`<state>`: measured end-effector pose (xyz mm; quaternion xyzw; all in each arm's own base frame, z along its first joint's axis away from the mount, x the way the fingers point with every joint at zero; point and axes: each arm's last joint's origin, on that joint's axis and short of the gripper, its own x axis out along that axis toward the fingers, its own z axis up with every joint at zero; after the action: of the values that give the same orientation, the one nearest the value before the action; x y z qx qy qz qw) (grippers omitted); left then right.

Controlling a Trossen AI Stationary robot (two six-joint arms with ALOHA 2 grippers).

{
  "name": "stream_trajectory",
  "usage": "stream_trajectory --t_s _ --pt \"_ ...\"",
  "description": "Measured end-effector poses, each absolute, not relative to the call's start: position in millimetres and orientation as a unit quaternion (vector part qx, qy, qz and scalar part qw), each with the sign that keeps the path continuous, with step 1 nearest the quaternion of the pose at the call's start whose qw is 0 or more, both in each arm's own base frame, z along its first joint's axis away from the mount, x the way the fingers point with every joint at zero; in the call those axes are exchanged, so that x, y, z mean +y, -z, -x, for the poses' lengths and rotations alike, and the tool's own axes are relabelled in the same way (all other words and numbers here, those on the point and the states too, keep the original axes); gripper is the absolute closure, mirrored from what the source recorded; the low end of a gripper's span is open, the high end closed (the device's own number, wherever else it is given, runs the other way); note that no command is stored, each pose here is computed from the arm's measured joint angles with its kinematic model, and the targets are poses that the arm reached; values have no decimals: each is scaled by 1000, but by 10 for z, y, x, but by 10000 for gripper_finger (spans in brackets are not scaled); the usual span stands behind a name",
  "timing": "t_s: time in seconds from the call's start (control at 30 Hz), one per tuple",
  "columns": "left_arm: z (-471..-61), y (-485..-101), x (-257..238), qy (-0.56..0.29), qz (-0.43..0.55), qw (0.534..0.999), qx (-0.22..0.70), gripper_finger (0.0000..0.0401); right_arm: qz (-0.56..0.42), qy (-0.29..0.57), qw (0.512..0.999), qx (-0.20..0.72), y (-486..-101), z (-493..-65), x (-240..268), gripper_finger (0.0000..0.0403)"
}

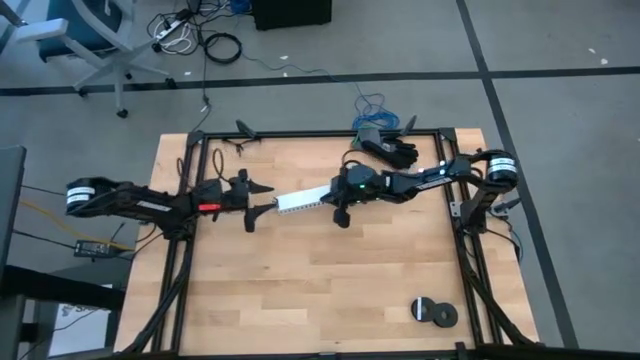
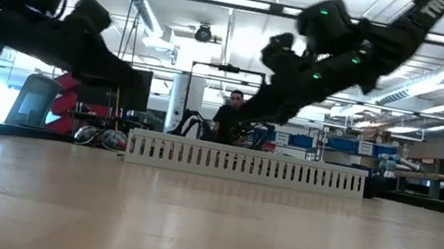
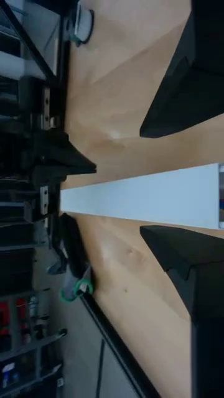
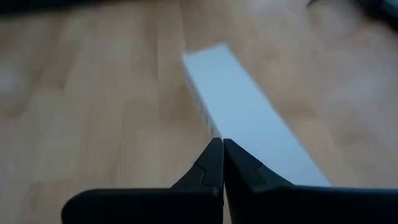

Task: Ziptie cables
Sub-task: Return to Home Position

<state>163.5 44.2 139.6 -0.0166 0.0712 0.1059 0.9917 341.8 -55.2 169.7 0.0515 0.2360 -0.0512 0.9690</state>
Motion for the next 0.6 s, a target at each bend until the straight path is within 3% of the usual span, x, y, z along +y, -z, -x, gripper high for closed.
stream_trajectory --t_s 0.6 --pt "-1489 -1549 413 -124 3 992 6 155 -105 96 988 55 -1741 -2061 -663 403"
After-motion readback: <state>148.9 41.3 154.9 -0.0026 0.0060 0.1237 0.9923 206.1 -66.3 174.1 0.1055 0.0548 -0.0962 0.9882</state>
